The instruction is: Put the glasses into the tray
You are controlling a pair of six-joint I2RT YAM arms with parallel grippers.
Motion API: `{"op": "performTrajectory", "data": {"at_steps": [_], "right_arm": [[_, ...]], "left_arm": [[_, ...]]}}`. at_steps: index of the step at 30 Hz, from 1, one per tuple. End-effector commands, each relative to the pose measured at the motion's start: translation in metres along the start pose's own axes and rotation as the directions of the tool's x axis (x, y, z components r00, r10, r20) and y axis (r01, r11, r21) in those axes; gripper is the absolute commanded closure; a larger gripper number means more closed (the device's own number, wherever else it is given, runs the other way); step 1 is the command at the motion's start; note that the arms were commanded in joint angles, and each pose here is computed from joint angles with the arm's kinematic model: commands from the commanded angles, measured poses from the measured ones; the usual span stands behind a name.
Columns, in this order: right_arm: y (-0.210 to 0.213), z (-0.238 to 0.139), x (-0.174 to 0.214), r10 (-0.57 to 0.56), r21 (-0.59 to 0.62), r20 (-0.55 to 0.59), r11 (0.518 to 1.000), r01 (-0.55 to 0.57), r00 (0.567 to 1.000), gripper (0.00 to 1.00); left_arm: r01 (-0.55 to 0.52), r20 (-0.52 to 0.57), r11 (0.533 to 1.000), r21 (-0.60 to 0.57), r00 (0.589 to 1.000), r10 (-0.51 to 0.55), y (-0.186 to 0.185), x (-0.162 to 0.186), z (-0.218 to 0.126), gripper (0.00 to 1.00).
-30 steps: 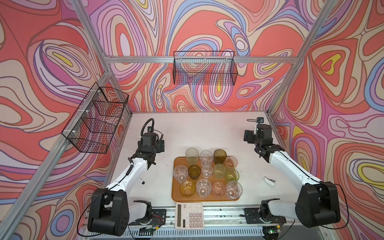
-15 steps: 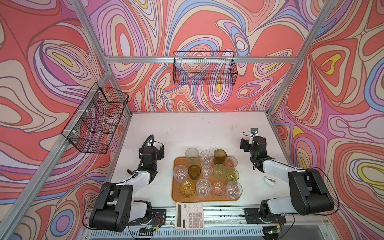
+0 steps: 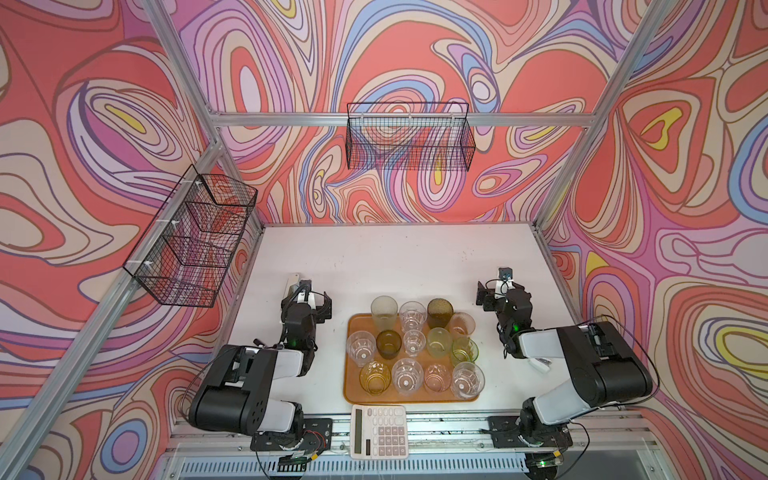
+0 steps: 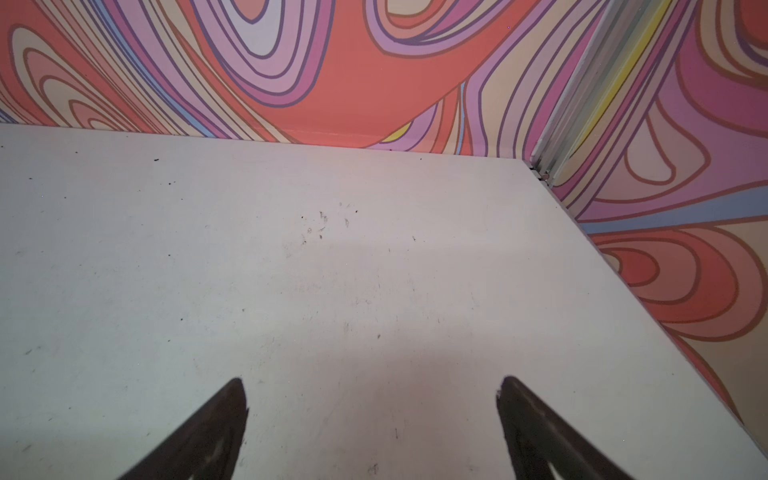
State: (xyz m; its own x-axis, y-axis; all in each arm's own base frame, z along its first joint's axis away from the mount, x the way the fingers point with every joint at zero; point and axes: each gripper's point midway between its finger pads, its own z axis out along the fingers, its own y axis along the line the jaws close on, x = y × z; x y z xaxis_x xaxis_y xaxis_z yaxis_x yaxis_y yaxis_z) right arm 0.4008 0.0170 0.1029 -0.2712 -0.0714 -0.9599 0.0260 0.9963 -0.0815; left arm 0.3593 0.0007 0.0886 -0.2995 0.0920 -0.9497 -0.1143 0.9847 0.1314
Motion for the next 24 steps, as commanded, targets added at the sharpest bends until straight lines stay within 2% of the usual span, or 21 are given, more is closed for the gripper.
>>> {"op": "performTrajectory", "data": {"at_steps": [1,6,10,11,14,15,16,18,24], "right_arm": [[0.003,-0.001,-0.019,0.0,-0.014,0.093,1.0,0.002,0.996,0.02],[-0.003,0.002,-0.01,0.017,0.017,0.097,1.0,-0.019,0.995,0.01],[0.002,-0.001,-0.001,0.013,-0.018,0.119,1.0,-0.011,0.993,0.02],[0.002,0.0,-0.003,0.01,-0.017,0.135,1.0,-0.008,0.991,0.02],[-0.001,0.01,-0.001,0.029,-0.022,0.086,0.999,-0.027,0.996,0.02],[-0.006,0.017,0.0,0.046,-0.01,0.056,0.999,-0.046,0.997,0.02],[-0.009,0.024,0.004,0.059,-0.012,0.017,0.998,-0.059,0.998,0.01],[-0.027,0.034,0.011,0.141,0.006,-0.048,0.99,-0.141,0.989,0.02],[-0.031,0.03,0.007,0.142,0.022,-0.018,0.99,-0.142,0.99,0.02]], "left_arm": [[0.017,0.131,1.0,0.008,0.991,-0.017,-0.001,-0.022,-0.004,0.0],[0.004,0.064,1.0,0.003,0.998,-0.005,-0.003,-0.016,0.009,0.0],[0.02,0.025,0.999,-0.03,1.0,-0.019,0.003,-0.015,0.019,0.0],[0.034,-0.004,0.999,-0.042,0.999,-0.034,0.007,-0.014,0.023,0.0],[0.14,-0.068,0.989,-0.05,0.987,-0.143,0.025,-0.006,0.032,0.01],[0.141,-0.066,0.989,-0.052,0.987,-0.144,0.026,-0.006,0.032,0.06],[0.14,-0.06,0.989,-0.052,0.988,-0.143,0.026,-0.006,0.032,0.06],[0.141,-0.058,0.989,-0.052,0.988,-0.144,0.026,-0.007,0.031,0.0],[0.144,-0.043,0.988,-0.048,0.988,-0.146,0.026,-0.008,0.029,0.0]]}}
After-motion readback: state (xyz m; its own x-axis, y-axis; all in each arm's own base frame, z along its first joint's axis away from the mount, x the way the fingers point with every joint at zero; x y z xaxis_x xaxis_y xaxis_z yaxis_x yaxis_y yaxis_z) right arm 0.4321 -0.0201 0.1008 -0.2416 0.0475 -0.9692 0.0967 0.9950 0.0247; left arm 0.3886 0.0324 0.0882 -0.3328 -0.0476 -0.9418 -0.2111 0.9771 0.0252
